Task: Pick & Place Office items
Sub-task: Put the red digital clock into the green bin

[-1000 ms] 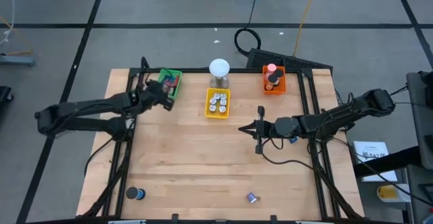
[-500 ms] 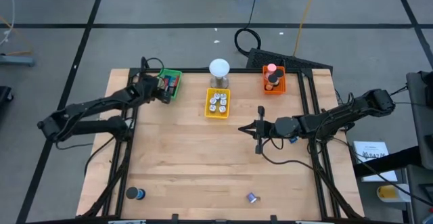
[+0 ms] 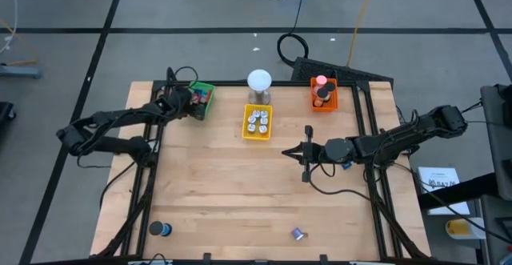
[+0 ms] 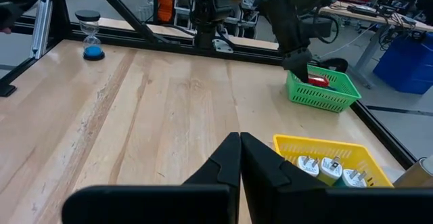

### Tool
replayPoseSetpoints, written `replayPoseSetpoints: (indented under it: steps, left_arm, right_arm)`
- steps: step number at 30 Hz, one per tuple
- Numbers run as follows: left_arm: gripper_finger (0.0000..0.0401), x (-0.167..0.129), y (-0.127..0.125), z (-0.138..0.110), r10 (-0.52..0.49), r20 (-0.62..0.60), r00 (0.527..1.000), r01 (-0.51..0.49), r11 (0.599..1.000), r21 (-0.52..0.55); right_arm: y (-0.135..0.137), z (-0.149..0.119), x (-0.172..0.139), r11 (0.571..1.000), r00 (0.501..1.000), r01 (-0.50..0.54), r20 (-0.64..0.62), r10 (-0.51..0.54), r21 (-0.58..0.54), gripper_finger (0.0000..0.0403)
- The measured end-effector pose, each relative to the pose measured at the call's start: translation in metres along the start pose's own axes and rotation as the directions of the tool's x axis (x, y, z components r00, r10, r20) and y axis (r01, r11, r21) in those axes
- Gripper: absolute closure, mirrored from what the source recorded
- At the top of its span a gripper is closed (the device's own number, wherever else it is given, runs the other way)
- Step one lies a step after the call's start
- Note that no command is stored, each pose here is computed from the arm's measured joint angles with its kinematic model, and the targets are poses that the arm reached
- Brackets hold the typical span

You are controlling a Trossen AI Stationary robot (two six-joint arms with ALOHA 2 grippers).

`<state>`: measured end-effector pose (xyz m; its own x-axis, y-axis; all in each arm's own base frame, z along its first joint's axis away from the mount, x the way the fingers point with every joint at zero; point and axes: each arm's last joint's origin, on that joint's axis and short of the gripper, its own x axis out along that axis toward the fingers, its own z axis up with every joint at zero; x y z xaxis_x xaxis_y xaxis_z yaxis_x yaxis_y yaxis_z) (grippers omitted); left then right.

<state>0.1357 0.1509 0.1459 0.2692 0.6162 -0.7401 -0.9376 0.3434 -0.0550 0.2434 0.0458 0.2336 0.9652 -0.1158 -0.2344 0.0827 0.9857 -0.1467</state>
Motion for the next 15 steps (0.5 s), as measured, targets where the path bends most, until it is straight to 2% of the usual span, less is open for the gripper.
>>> replayPoseSetpoints:
  steps: [10,15]
  left_arm:
    - [0.0221,-0.002,0.001,-0.003,-0.003,-0.035,0.999,0.005,0.999,0.053]
    - [0.0197,-0.011,0.001,0.002,0.0,-0.059,0.998,0.004,0.997,0.078]
  right_arm:
    - [0.0,0.0,0.0,1.0,1.0,0.0,0.0,0.0,0.0,0.0402]
    - [0.0,0.0,0.0,1.0,1.0,0.0,0.0,0.0,0.0,0.0402]
